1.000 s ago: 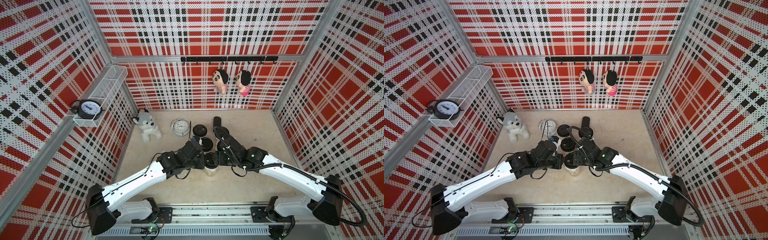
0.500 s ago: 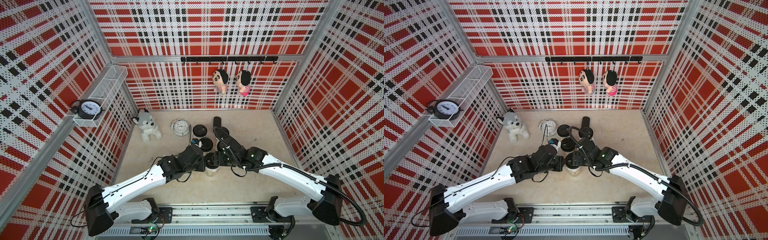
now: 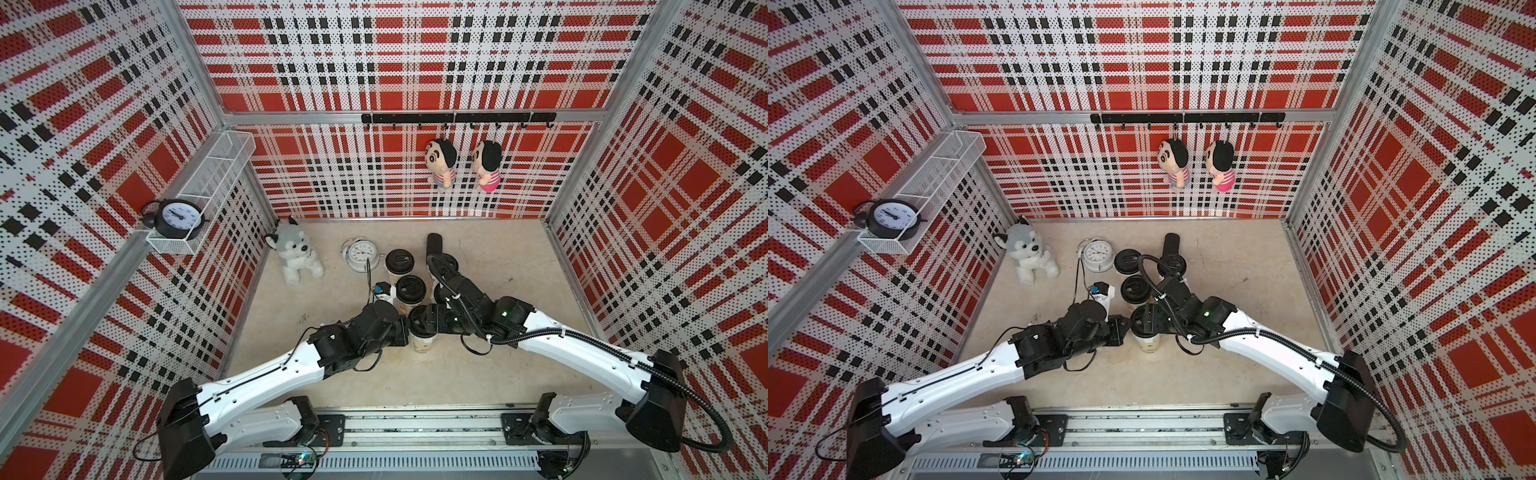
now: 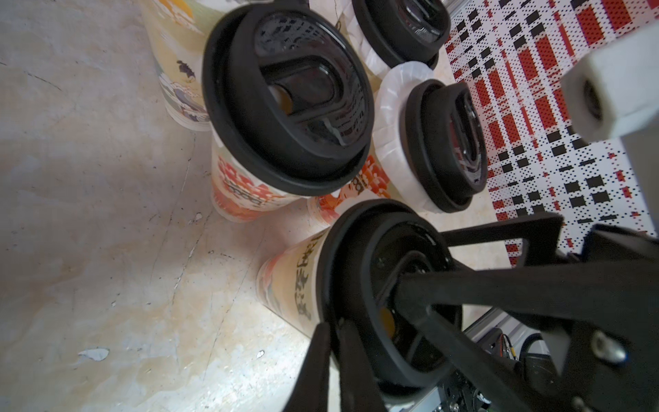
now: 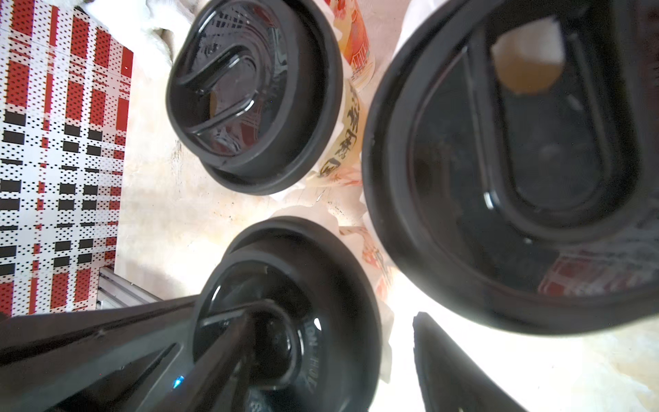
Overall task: Put the leak-proof paper on the milk tea cups
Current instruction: Secure the cup lid on the cup.
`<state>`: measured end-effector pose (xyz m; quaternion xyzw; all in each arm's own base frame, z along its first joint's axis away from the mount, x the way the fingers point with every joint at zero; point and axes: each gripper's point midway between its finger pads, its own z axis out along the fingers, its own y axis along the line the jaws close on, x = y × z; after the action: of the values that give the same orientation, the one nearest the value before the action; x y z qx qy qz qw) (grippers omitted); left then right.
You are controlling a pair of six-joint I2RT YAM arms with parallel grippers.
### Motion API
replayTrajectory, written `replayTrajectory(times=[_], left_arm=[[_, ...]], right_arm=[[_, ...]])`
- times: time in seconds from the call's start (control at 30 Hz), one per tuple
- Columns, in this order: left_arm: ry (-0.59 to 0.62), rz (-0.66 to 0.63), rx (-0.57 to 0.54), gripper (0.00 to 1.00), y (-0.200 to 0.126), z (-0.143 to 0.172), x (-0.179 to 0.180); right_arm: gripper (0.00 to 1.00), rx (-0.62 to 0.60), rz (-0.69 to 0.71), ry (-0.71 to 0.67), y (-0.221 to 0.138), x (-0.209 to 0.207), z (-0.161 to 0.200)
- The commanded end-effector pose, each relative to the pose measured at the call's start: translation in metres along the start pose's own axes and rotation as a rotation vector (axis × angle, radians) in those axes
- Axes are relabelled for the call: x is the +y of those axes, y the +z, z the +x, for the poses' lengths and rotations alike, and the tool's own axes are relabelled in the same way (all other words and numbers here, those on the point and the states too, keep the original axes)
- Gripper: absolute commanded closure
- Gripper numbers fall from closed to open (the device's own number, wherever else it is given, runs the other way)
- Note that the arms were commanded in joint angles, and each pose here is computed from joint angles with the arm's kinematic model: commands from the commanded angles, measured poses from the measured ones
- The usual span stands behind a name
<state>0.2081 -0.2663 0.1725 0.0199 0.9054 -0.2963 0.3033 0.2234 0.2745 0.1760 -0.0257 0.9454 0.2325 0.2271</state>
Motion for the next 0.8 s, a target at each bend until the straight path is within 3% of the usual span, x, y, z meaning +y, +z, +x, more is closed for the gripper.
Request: replayTrajectory(times=[0.0,0.3,0.43,0.77], left_arm=[[0.037,-0.218,0.309,0.9,0.015,0.091,0.071],[-0.001,-0.236,0.297,0.9,0.009,0.098,0.084],[0.022,-0.22,0.24,0.88,0.002,0.07,0.067],[0.118,-0.169,0.061,0.82,-0.022,-0.031,0.015]], right_arm=[[0.28,0.214,0.232,-0.03,0.018,-0.061,0.06],[0.28,0.222,0.241,-0.029,0.018,-0.063,0.063],[0.28,0.214,0.242,-0.029,0.016,-0.063,0.061],[0.28,0.163,0.233,-0.032,0.005,-0.055,0.045]])
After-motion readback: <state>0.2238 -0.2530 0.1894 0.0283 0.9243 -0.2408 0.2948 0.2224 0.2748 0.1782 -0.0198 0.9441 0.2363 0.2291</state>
